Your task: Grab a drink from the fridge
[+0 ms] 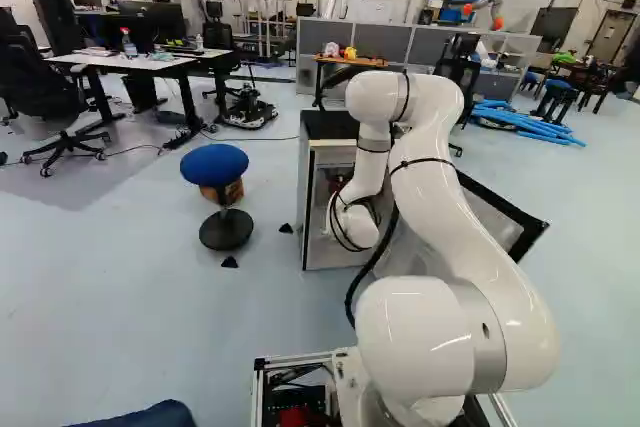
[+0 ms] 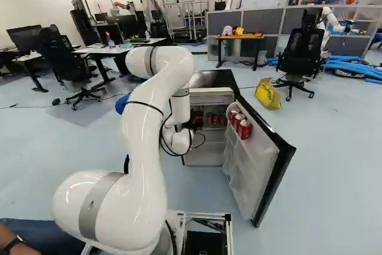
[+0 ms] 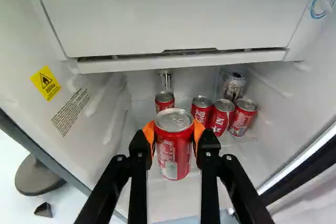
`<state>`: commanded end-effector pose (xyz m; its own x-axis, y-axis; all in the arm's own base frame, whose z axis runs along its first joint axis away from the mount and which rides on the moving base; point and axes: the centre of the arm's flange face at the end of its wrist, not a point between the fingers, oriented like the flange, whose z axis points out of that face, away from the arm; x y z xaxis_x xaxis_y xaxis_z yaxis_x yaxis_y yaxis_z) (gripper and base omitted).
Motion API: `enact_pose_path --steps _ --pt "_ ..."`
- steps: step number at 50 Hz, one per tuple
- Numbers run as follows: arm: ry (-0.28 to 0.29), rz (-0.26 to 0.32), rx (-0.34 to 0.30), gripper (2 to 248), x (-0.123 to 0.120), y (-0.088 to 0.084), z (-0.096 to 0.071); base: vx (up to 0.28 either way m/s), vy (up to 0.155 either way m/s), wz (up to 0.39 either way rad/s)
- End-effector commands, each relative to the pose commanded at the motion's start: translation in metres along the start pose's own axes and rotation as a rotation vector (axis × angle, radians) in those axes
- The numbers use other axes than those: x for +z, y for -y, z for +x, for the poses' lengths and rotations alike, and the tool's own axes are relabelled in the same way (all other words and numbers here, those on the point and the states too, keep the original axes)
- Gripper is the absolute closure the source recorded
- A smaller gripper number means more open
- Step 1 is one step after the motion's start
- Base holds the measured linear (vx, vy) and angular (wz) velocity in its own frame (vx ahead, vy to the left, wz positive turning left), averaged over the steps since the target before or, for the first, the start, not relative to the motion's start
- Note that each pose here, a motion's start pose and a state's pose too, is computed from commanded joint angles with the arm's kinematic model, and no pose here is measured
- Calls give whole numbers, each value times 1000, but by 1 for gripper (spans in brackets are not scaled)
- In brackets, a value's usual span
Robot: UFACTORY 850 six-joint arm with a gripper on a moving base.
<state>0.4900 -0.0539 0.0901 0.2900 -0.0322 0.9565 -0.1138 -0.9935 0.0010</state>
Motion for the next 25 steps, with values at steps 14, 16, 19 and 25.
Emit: enact_pose_path --steps 14,16,19,25 --pt "20 4 -1 156 -34 2 16 0 0 0" --pt "23 4 -1 156 -39 2 19 0 0 0" --pt "26 5 -2 156 -47 2 22 0 0 0" --pt "33 7 -3 156 -62 3 28 0 0 0"
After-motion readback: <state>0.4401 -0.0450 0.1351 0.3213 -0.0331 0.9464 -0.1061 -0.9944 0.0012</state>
